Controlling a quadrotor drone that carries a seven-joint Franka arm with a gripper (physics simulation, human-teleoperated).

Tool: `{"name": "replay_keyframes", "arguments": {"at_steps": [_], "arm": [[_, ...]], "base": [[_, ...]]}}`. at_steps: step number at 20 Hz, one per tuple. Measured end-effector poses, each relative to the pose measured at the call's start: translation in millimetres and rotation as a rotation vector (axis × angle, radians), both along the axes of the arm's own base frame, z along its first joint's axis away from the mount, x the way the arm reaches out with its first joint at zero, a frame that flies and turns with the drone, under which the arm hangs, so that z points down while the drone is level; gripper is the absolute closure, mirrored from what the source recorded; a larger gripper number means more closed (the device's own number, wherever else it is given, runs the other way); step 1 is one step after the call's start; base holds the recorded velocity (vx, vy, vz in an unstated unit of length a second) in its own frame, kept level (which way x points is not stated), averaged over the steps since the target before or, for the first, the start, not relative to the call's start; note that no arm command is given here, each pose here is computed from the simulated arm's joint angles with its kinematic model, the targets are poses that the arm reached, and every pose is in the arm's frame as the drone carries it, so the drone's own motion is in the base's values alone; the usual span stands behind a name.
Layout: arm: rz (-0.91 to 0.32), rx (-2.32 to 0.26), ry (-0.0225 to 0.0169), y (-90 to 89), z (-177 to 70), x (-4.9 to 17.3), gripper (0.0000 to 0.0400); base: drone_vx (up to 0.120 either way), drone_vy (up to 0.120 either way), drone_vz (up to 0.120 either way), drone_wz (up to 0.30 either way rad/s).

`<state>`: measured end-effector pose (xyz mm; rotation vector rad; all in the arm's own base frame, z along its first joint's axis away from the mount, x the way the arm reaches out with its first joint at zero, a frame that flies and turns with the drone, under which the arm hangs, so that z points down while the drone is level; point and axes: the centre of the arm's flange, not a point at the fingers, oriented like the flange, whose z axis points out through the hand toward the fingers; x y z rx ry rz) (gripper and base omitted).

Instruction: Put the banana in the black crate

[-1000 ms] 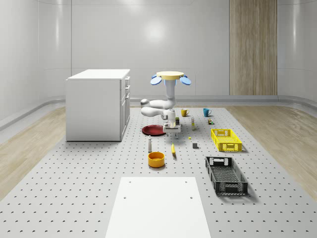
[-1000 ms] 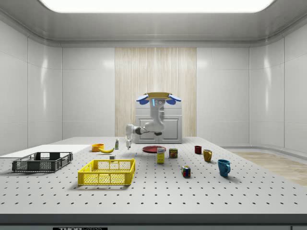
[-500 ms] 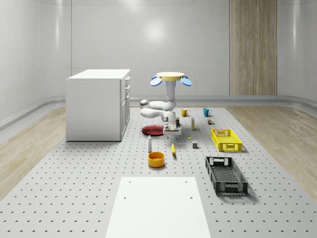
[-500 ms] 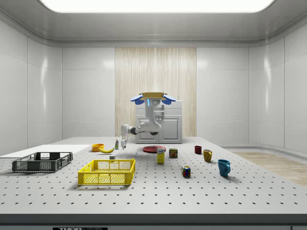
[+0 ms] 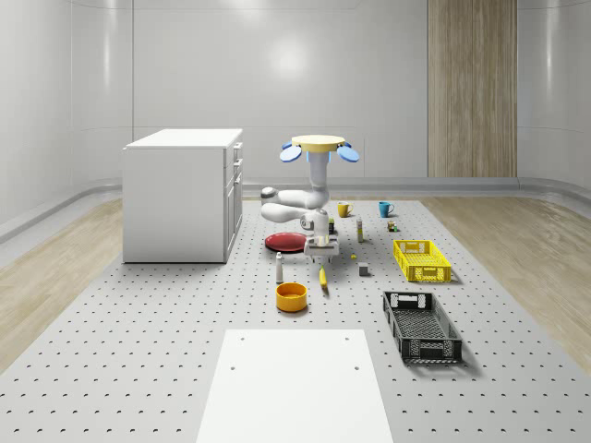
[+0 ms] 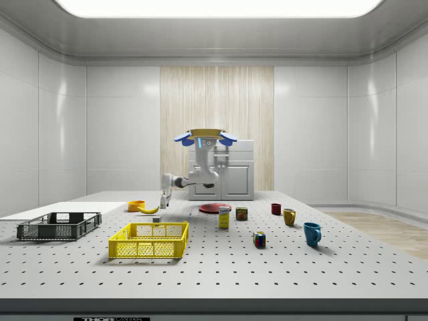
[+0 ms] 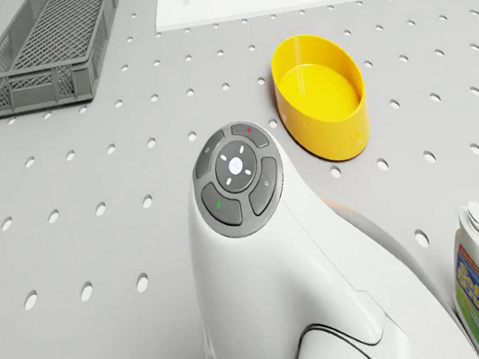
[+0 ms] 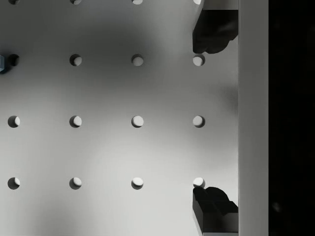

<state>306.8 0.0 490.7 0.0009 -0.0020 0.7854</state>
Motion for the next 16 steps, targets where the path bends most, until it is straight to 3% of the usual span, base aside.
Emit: {"name": "replay_keyframes", "arguments": {"at_steps": [16], "arm": [[0.000,0.000,0.0000,0.0,0.0,0.0,0.0000]], "base": [[0.120,0.000,0.000,0.000]]}}
